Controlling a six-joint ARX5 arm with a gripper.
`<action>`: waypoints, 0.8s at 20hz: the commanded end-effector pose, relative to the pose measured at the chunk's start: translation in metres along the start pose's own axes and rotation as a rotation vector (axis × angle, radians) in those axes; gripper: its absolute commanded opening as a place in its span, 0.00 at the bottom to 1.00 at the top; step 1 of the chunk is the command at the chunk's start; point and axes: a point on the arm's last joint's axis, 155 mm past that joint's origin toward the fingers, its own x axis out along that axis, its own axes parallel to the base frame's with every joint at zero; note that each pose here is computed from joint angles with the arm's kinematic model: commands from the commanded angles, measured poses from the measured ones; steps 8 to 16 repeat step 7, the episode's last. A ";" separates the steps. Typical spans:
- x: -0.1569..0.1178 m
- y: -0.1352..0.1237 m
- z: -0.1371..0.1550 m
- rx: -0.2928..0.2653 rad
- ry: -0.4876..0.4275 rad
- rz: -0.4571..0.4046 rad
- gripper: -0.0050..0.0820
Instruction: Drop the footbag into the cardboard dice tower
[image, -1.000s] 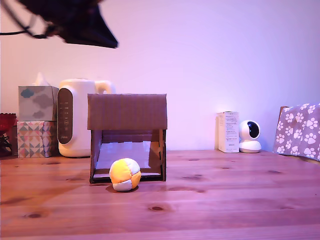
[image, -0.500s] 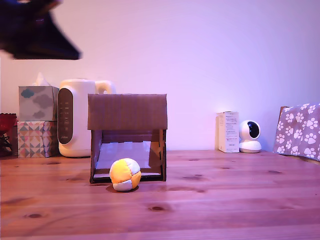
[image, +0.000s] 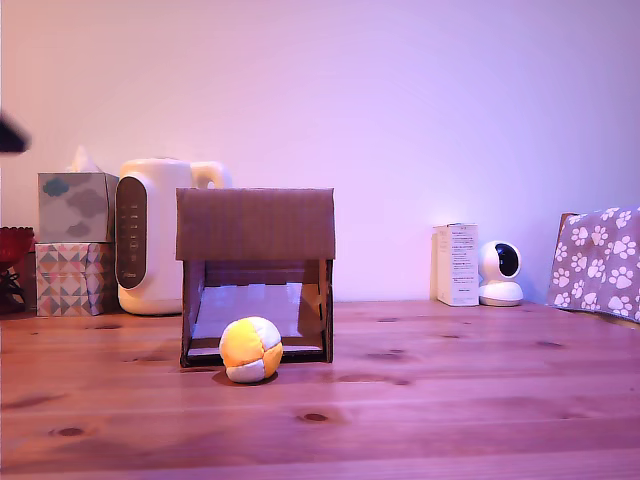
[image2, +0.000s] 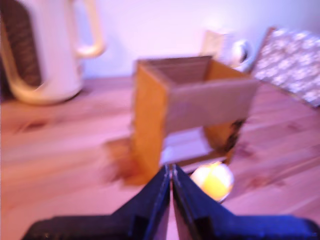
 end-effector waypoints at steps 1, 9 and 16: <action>-0.006 0.009 -0.019 -0.020 0.032 0.035 0.04; -0.032 0.020 -0.025 -0.033 0.016 0.099 0.04; -0.032 0.020 -0.025 -0.033 0.016 0.099 0.04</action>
